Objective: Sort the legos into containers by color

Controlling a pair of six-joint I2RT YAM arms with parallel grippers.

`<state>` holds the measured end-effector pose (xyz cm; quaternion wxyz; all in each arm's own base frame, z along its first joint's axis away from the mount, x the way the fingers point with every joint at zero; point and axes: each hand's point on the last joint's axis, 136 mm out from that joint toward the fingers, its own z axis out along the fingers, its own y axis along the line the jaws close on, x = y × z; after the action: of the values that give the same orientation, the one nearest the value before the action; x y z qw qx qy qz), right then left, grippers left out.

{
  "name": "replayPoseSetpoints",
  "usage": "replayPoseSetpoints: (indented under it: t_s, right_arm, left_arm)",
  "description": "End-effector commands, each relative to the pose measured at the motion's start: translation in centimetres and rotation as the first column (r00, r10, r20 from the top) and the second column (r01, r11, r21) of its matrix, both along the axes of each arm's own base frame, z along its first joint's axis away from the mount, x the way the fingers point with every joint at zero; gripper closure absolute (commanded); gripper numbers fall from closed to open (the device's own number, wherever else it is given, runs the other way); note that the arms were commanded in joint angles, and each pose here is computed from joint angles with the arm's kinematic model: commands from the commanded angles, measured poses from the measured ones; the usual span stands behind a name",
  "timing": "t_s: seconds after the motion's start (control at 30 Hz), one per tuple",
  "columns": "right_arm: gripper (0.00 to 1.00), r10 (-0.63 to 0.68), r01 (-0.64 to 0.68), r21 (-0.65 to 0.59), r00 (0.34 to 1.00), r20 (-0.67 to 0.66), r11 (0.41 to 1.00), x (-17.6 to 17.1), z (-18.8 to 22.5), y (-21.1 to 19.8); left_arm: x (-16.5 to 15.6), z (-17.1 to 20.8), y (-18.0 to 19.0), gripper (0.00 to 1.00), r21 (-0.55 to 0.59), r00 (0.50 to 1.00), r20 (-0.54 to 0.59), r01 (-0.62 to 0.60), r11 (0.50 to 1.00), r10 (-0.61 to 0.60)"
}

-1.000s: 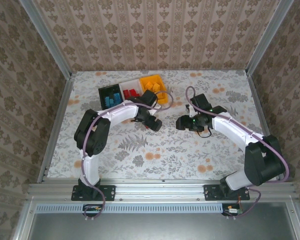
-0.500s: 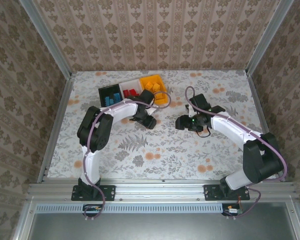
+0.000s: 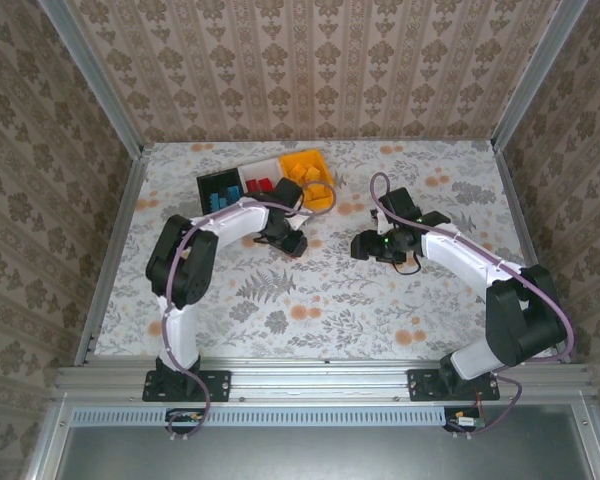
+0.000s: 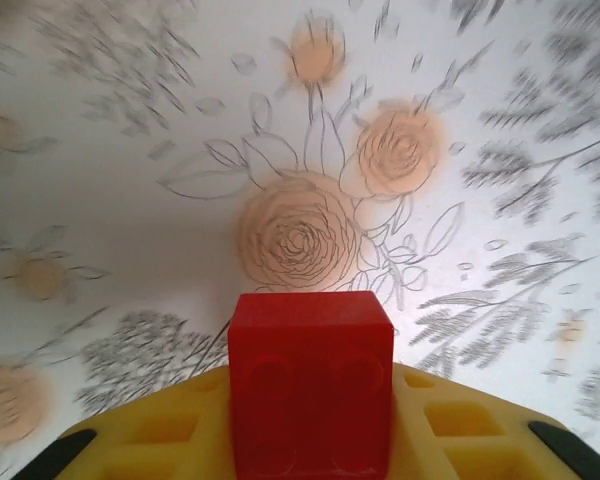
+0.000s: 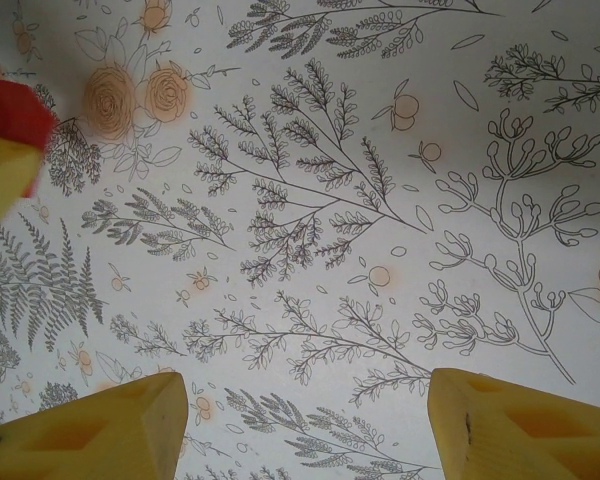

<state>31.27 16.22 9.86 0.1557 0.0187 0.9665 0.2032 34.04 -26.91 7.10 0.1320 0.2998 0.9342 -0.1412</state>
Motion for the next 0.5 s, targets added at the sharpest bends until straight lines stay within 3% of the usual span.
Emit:
replayPoseSetpoints:
  t_s: [0.0,0.2,0.47]
  right_arm:
    - [0.33,-0.01,0.01,0.017,1.0,0.007,1.0,0.4,-0.3,0.2]
    - [0.33,-0.013,0.013,0.012,1.0,0.007,1.0,0.7,-0.6,0.0]
    - [0.31,-0.055,0.063,-0.056,0.989,0.139,0.996,2.3,0.8,-2.6]
  left_arm:
    - [1.9,5.6,1.5,0.65,-0.107,0.992,0.054,-0.11,0.988,0.116]
    - [7.7,8.9,5.3,0.64,-0.152,0.957,0.132,-0.238,0.959,0.258]
    - [15.1,6.2,7.4,0.64,-0.129,0.938,0.108,-0.314,0.941,0.328]
